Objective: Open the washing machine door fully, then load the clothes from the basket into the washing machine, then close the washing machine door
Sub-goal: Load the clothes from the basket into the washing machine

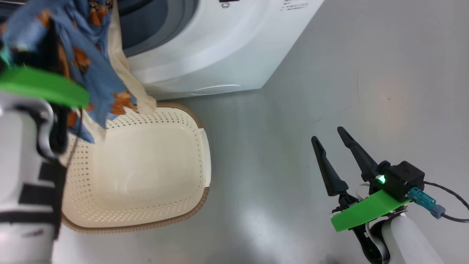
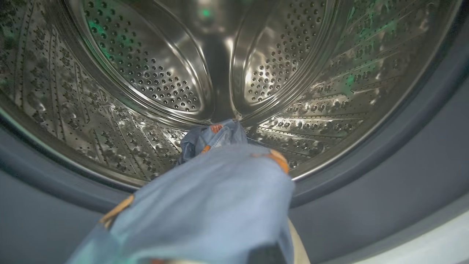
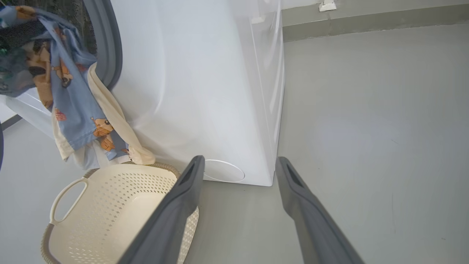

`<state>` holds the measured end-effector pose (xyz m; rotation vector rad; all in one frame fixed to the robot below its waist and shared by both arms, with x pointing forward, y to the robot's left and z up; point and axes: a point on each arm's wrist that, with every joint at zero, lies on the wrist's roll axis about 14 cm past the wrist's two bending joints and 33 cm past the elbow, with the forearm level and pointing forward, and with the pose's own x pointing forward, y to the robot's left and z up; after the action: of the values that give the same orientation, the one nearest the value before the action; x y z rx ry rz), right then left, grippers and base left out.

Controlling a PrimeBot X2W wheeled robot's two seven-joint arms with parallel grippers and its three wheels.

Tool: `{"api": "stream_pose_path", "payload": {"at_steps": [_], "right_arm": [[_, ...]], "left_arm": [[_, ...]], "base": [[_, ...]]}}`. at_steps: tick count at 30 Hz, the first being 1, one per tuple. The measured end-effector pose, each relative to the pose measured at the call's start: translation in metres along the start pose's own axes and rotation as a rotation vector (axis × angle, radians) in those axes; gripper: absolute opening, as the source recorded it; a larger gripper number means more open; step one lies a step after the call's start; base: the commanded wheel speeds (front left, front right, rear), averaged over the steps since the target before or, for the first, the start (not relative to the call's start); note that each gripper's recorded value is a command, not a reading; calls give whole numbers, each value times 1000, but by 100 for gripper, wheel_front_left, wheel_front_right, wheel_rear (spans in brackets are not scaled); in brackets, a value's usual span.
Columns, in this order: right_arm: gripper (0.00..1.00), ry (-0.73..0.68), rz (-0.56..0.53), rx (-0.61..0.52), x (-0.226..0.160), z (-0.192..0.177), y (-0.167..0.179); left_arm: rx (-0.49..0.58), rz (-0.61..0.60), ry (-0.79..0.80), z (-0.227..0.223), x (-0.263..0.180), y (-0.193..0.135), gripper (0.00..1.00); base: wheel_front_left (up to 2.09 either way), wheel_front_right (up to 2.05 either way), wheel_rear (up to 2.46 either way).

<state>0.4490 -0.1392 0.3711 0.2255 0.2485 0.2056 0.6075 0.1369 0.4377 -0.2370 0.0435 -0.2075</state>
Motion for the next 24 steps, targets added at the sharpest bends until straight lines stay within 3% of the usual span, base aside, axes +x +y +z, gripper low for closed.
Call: {"api": "stream_pose_path", "payload": {"at_steps": [7, 16, 24], "right_arm": [[100, 26, -22, 6, -1, -11, -8], [100, 73, -49, 24, 1, -32, -16], [100, 114, -63, 37, 4, -51, -20]], "left_arm": [[84, -19, 43, 3, 40, 1, 0], [160, -41, 144, -28, 73, -6, 0], [164, -32, 174, -41, 104, -15, 0]], "base": [[0, 0, 0], [0, 0, 0], [0, 0, 0]]}}
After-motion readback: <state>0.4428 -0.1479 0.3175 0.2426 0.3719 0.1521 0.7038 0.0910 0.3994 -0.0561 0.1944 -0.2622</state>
